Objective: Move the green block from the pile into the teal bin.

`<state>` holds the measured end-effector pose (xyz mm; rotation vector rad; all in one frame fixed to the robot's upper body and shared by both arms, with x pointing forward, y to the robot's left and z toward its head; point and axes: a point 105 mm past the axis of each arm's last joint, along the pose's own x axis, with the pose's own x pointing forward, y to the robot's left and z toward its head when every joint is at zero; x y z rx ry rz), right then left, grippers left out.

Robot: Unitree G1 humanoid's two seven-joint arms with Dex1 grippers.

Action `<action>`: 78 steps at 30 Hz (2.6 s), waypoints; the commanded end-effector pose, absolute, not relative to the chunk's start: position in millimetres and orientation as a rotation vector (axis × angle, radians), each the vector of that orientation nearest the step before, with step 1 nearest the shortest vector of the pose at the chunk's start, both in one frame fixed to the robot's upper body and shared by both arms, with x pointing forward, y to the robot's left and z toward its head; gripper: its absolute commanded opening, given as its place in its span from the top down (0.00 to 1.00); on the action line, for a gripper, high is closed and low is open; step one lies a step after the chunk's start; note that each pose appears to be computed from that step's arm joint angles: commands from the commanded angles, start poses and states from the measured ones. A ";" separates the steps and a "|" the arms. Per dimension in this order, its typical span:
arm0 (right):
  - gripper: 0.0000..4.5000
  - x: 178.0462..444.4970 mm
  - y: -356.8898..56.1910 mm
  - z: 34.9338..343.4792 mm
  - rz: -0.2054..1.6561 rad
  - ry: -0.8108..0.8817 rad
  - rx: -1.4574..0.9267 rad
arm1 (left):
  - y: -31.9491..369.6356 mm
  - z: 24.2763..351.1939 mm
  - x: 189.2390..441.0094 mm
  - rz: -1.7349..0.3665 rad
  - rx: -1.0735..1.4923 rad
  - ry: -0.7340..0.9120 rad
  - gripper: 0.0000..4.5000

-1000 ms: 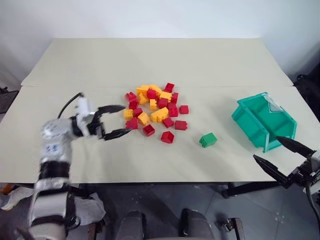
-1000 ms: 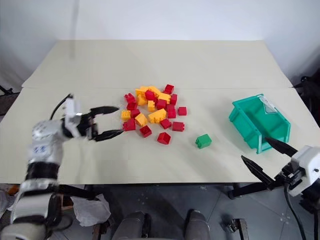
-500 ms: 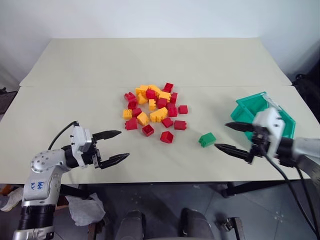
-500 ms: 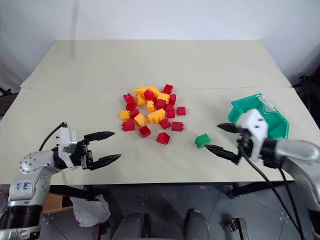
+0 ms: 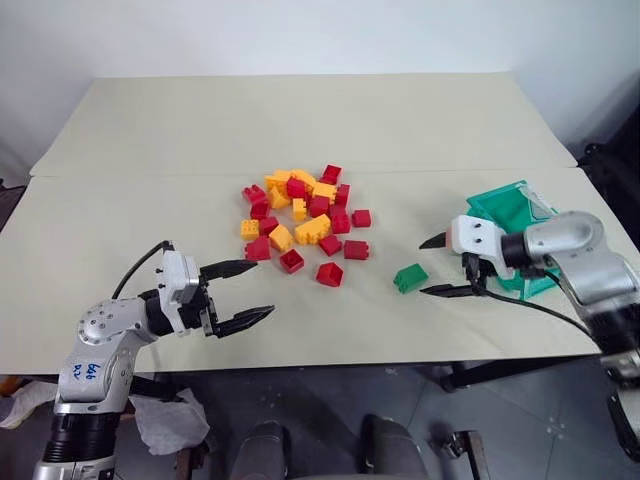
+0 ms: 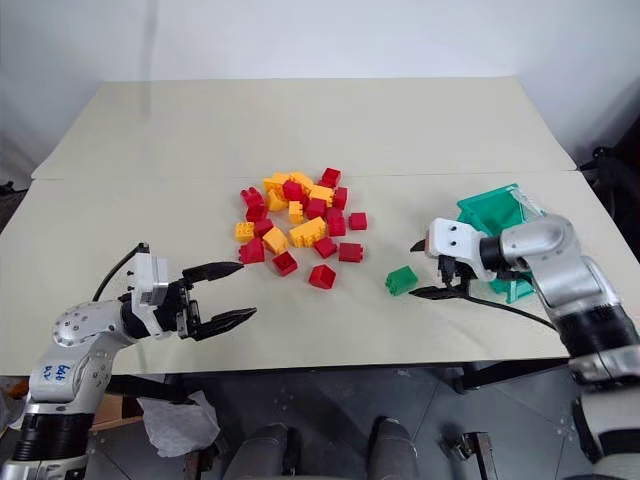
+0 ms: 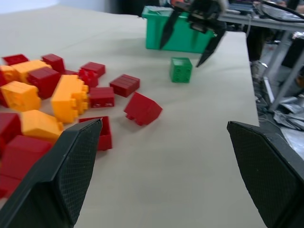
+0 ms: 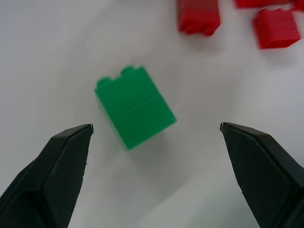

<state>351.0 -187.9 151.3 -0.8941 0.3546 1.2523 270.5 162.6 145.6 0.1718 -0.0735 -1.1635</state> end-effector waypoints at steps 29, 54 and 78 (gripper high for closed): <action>0.68 302.6 -251.5 271.7 0.749 -0.157 -0.339 | 114.5 188.9 281.4 -1.189 0.008 -0.342 0.00; 0.00 314.6 -351.1 219.7 0.361 0.050 -0.380 | 128.3 180.0 291.6 -1.177 0.108 -0.291 0.00; 0.00 252.1 -189.2 165.3 0.995 -0.189 -0.305 | 221.8 145.1 291.5 -0.880 0.326 -0.064 0.00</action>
